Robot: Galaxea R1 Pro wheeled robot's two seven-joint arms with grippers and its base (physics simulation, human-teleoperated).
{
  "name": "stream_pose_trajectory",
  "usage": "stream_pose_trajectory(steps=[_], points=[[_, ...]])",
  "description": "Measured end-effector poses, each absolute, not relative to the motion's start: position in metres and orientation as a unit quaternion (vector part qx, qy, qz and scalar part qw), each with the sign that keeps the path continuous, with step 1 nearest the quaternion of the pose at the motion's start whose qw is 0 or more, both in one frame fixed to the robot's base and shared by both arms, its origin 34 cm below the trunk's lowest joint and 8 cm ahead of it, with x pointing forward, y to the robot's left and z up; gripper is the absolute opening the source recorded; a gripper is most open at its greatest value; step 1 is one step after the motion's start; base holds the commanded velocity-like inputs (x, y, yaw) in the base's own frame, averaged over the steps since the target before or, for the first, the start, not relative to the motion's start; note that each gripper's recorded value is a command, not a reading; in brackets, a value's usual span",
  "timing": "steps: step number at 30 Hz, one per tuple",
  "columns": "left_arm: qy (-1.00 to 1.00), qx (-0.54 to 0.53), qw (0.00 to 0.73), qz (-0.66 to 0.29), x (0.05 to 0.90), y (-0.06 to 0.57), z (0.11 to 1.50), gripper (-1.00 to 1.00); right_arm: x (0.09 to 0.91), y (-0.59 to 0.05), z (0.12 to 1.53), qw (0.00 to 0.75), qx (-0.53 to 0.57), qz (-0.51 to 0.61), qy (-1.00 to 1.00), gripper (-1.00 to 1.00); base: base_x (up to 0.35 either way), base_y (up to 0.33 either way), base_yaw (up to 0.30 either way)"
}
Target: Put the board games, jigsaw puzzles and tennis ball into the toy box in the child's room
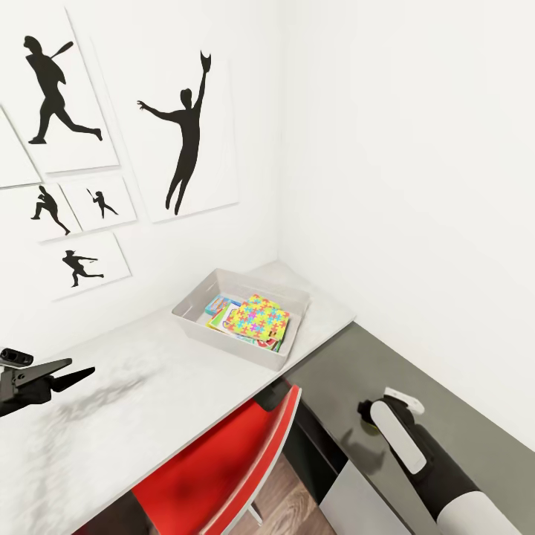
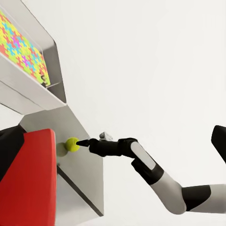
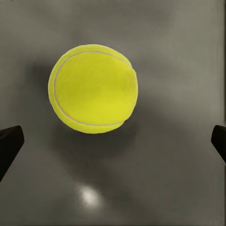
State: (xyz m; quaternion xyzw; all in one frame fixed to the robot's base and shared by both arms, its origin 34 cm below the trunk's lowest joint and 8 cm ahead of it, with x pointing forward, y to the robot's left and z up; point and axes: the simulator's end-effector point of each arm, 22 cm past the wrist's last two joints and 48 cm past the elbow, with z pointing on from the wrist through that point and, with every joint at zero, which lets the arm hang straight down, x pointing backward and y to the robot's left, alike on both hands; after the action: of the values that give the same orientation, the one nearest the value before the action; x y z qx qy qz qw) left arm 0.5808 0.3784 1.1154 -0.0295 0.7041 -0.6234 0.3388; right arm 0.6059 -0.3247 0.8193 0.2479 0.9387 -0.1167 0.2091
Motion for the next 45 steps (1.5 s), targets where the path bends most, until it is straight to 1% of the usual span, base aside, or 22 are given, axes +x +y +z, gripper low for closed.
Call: stream_pose_trajectory(steps=[10,19,27,39,45], points=[[0.705,-0.029,0.339,-0.622,0.581,0.379,1.115,1.00,0.604,-0.327,0.812,0.210,0.261,-0.113,0.935,1.00,0.000,0.000,0.000],[0.705,-0.029,0.339,-0.622,0.581,0.379,1.115,1.00,0.610,-0.313,0.799,0.208,0.251,-0.072,0.943,1.00,0.000,0.000,0.000],[0.705,-0.029,0.339,-0.622,0.581,0.379,1.115,1.00,0.613,-0.311,0.800,0.211,0.249,-0.066,0.943,1.00,0.000,0.000,0.000],[0.705,-0.029,0.339,-0.622,0.581,0.378,1.115,1.00,0.630,-0.311,0.810,0.228,0.240,-0.068,0.941,1.00,0.000,0.000,0.000],[0.706,-0.029,0.338,-0.622,0.581,0.378,1.114,1.00,0.643,-0.318,0.818,0.259,0.198,-0.090,0.941,1.00,0.000,0.000,0.000]])
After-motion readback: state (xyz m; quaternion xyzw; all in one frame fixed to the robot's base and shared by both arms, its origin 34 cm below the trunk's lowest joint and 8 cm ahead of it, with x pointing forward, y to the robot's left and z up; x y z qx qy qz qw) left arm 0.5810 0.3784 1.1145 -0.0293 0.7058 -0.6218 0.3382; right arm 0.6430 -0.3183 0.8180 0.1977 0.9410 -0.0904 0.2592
